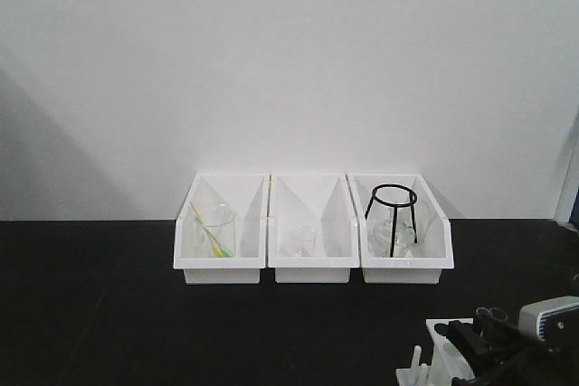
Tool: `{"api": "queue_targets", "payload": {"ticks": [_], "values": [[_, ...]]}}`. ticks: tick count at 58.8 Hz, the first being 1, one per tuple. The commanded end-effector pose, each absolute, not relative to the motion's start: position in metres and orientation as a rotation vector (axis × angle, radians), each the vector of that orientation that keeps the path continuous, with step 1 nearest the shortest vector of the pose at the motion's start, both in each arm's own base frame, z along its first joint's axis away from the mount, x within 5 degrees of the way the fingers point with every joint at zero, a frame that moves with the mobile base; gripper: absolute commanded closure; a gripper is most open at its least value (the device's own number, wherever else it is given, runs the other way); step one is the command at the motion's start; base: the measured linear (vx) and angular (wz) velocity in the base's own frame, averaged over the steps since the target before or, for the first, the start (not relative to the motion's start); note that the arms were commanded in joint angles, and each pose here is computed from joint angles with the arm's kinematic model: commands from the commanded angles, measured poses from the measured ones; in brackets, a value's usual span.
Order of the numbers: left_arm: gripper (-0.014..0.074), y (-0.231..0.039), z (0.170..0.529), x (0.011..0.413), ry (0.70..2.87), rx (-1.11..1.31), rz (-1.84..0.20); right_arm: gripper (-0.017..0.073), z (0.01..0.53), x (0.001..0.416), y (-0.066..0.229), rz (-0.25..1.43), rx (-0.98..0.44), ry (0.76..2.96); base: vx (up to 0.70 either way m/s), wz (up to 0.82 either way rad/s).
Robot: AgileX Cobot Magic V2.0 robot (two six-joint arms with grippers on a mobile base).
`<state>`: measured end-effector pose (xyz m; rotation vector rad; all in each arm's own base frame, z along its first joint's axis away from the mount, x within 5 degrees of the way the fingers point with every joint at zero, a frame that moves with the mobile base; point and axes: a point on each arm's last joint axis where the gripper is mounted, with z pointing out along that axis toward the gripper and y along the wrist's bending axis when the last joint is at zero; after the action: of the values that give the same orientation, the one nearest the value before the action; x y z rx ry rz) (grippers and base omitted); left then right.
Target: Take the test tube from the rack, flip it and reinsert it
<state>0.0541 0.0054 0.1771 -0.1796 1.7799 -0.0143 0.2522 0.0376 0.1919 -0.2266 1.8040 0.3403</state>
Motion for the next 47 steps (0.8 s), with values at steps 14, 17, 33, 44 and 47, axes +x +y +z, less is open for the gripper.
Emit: {"api": "queue_targets", "payload": {"ticks": [14, 17, 33, 44, 47], "values": [[0.0600, 0.005, 0.186, 0.055, 1.683, -0.163, -0.027, 0.0358, 0.188, 0.262, 0.044, 0.428, -0.251, 1.751, 0.00, 0.00], [0.0600, 0.005, 0.186, 0.055, 1.683, -0.163, -0.027, 0.0302, 0.188, 0.262, 0.044, 0.429, -0.259, 1.752, 0.00, 0.00], [0.0600, 0.005, 0.186, 0.055, 1.683, -0.163, -0.027, 0.0018, 0.207, 0.257, 0.046, 0.430, -0.287, 1.661, 0.00, 0.00], [0.0600, 0.005, 0.186, 0.055, 1.683, -0.163, -0.027, 0.0018, 0.247, 0.238, 0.042, 0.357, -0.309, 1.551, 0.00, 0.00], [0.0600, 0.005, 0.186, 0.055, 1.683, -0.163, -0.027, 0.0020, 0.260, 0.229, 0.041, 0.329, -0.311, 1.520, 0.00, 0.00]]}}
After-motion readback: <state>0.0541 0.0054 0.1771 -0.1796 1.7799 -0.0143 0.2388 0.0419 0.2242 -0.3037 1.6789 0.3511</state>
